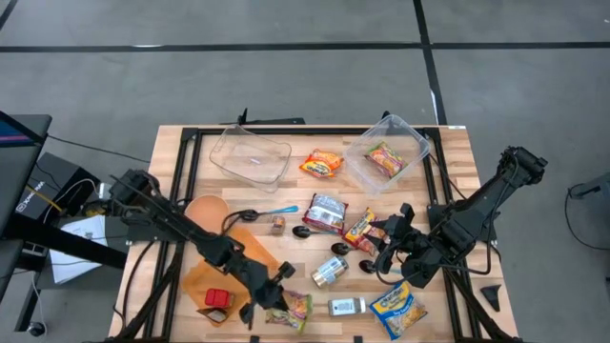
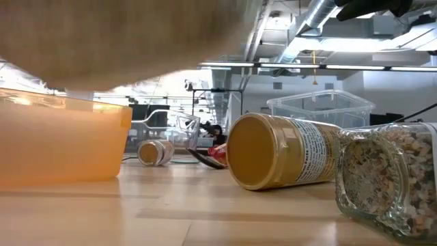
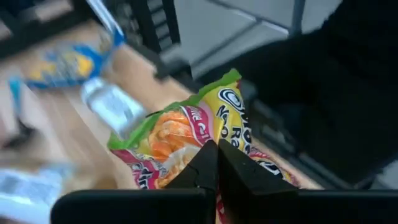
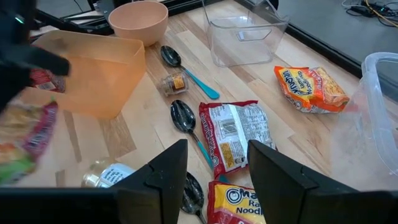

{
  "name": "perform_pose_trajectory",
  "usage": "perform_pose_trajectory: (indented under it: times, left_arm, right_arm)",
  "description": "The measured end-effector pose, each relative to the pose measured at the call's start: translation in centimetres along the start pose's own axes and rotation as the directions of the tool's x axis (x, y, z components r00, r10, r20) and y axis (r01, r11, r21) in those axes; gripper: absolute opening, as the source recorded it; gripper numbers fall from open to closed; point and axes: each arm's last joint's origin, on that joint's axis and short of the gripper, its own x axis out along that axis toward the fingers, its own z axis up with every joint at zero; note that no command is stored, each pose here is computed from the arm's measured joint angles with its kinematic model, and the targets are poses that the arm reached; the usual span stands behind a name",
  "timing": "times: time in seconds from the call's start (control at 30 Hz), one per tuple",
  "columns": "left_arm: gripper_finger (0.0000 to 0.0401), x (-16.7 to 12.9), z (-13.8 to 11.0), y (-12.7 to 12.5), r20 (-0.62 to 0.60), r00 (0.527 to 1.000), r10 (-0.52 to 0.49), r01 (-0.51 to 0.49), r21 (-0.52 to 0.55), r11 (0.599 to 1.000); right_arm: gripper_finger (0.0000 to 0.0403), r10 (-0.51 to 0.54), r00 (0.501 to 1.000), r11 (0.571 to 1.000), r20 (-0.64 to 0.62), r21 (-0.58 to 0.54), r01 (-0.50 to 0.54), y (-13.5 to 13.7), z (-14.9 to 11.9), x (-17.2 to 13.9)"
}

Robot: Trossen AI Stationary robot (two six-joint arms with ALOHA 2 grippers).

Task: Pick & Place Food Item
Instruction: Put the green noodle pack into the right transparent bin

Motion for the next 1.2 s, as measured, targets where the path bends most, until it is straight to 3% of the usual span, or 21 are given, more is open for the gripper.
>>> perform_pose_trajectory:
  times: [0.27,0.47,0.63,0.87,1.07,1.2]
  left_arm:
    - [0.0000,-1.6,2.8,-0.5,0.179,0.979,0.094,-0.111,0.090,0.990]
    - [0.0000,-2.0,2.8,1.3,0.269,0.949,0.165,-0.190,0.071,0.979]
    - [0.0000,-2.1,2.4,2.7,0.251,0.945,0.208,-0.225,0.043,0.973]
    - [0.0000,-2.2,1.7,2.8,0.274,0.932,0.236,-0.254,0.031,0.967]
    - [0.0000,-2.7,1.4,4.0,0.244,0.852,0.464,-0.456,-0.091,0.885]
    - [0.0000,-3.1,1.1,5.9,0.237,0.807,0.541,-0.480,-0.270,0.835]
  right_arm:
    - [0.0164,0.026,0.999,0.999,0.024,-0.048,-0.024,0.4,0.3,0.0]
    - [0.0164,0.119,0.989,0.981,0.087,-0.164,-0.104,1.7,1.1,-0.3]
    - [0.0164,0.211,0.968,0.939,0.135,-0.302,-0.163,3.6,1.2,-0.5]
    - [0.0164,0.335,0.934,0.865,0.129,-0.435,-0.250,5.6,1.1,0.1]
    - [0.0164,0.431,0.891,0.790,0.141,-0.536,-0.298,7.1,1.4,1.0]
    - [0.0164,0.435,0.886,0.748,0.158,-0.611,-0.258,7.7,1.2,1.9]
